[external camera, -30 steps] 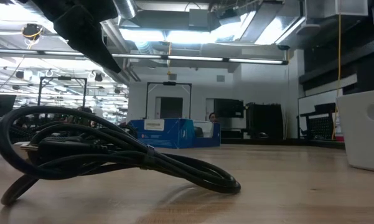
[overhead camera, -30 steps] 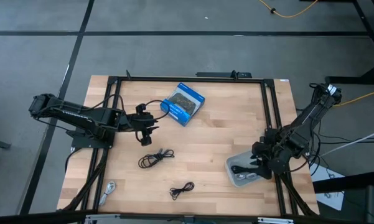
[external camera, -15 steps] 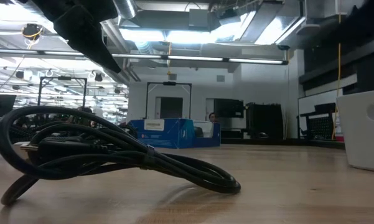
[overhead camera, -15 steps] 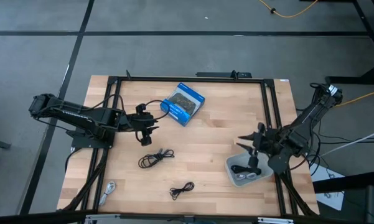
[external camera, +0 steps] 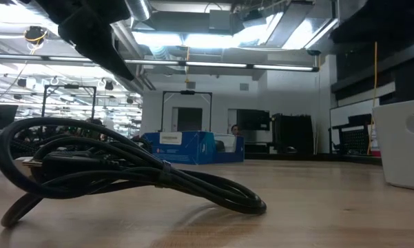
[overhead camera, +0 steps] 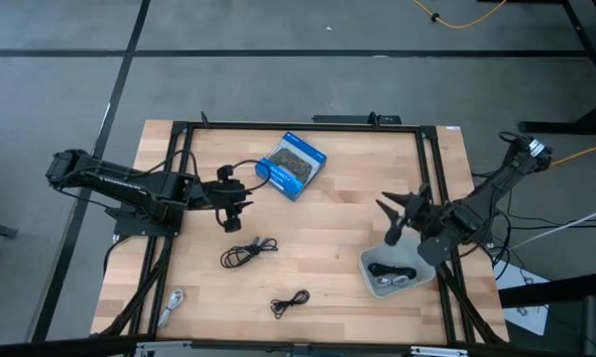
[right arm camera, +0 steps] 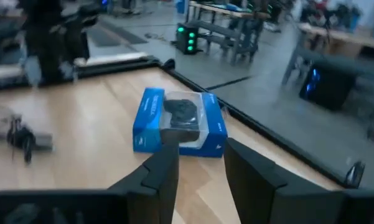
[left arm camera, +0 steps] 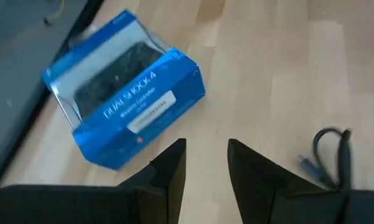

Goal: Pick and place USB-C Cables
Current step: Put the white charger cable into the gray bin

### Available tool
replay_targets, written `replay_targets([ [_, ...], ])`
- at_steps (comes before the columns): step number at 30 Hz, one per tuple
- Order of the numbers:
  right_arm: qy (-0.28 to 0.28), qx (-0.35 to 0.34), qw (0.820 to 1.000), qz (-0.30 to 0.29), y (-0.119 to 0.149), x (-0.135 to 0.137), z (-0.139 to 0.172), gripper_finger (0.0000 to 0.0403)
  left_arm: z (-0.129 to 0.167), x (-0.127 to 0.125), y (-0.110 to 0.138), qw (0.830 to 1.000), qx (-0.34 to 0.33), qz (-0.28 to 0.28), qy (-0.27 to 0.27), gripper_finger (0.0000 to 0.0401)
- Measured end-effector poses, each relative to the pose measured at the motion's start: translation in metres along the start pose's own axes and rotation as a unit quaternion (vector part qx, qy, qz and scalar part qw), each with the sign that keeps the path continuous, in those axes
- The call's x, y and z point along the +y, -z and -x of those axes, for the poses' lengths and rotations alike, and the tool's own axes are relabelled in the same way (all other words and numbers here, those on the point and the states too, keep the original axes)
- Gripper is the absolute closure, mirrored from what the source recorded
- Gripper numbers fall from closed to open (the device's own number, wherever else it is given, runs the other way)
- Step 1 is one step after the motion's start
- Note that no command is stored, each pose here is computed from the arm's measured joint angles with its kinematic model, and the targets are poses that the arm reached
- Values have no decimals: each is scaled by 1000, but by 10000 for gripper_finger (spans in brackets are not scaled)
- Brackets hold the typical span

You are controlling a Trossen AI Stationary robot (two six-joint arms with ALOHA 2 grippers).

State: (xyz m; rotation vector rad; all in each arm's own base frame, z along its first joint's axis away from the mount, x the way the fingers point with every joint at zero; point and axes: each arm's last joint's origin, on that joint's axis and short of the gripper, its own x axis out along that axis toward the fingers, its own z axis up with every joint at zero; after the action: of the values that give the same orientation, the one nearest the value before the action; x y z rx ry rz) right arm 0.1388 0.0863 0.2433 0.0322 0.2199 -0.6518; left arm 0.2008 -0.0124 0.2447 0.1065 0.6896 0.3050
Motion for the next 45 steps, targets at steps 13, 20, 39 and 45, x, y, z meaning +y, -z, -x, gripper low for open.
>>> replay_targets([
  [13,11,32,997,-71,0,-3,-12,273,-2,-2,-9,999,-40,-22,10,290],
  [20,13,40,998,-49,4,0,-13,273,1,-3,-23,991,-108,74,33,290],
  [39,2,60,998,-30,7,2,-14,273,31,-75,-9,936,-63,9,346,293],
  [45,-13,78,996,-32,8,3,-14,273,39,-101,18,927,55,4,370,293],
])
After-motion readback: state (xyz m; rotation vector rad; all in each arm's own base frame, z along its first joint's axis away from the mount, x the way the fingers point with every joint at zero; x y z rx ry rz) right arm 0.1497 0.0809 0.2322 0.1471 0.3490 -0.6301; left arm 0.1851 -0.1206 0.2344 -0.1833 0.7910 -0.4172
